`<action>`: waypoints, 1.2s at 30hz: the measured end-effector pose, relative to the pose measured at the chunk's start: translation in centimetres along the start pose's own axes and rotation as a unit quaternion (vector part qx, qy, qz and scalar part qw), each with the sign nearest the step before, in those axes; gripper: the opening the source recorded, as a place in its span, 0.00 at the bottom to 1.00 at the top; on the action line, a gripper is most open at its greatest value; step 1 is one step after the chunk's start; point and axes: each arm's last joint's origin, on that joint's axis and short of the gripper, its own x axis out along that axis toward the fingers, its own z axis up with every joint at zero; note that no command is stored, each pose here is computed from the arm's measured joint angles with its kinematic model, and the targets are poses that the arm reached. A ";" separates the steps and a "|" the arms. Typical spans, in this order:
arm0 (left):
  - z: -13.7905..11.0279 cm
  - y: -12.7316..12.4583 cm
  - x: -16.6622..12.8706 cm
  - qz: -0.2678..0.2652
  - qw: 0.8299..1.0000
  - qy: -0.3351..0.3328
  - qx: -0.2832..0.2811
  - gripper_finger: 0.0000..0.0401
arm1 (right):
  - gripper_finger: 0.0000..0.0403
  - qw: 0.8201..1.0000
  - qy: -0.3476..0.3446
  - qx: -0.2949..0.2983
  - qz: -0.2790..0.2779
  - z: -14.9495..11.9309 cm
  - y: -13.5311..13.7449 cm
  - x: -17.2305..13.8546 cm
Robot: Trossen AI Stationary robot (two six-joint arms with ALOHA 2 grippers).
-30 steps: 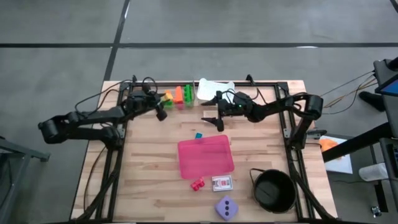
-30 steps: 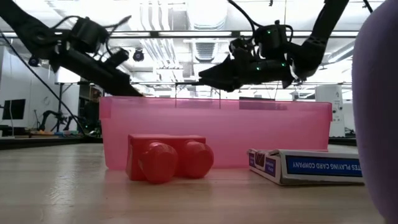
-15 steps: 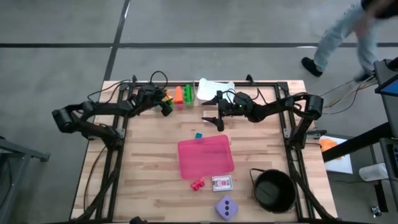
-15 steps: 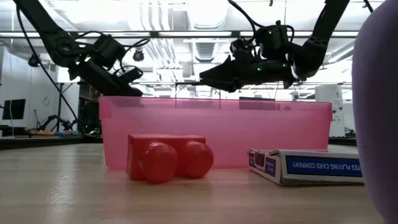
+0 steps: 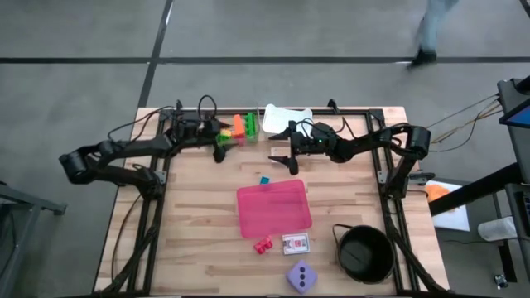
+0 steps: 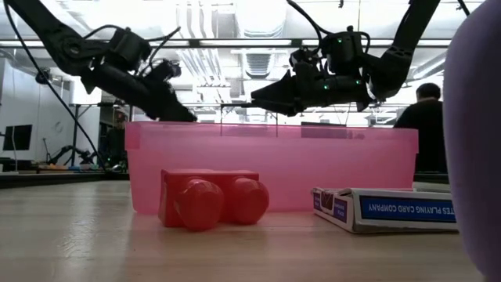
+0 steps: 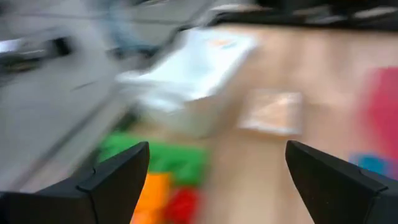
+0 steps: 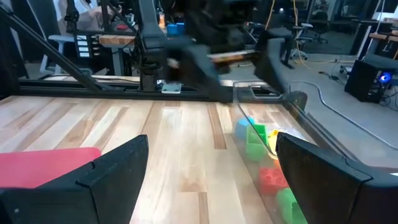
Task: Pick & Place Toys
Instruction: Put the blue game piece into the transparent bin
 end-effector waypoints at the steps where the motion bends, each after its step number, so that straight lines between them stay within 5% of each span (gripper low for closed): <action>1: 0.2 -0.4 0.0 -0.030 0.999 -0.008 -0.001 0.95 | 0.87 1.000 0.001 0.000 0.000 0.0 0.0 0.0; 8: 0.5 -3.1 0.4 -0.109 0.994 -0.009 0.006 0.95 | 0.87 1.000 0.022 0.008 0.001 -0.4 0.0 0.0; 16: 0.2 -7.1 0.6 -0.161 0.982 0.018 0.098 0.94 | 0.87 0.999 0.046 0.013 0.010 -0.3 -0.1 0.4; 25: -0.4 -6.9 0.7 -0.086 0.991 0.062 0.080 0.94 | 0.85 0.987 0.159 0.037 0.010 -0.4 -0.2 1.6; 29: -0.4 -6.8 0.7 -0.081 0.992 0.062 0.073 0.94 | 0.71 0.977 0.208 0.032 0.024 -0.2 0.1 2.0; 36: -0.5 -6.8 0.6 -0.082 0.992 0.069 0.073 0.94 | 0.24 0.945 0.321 0.018 0.057 1.0 0.1 2.4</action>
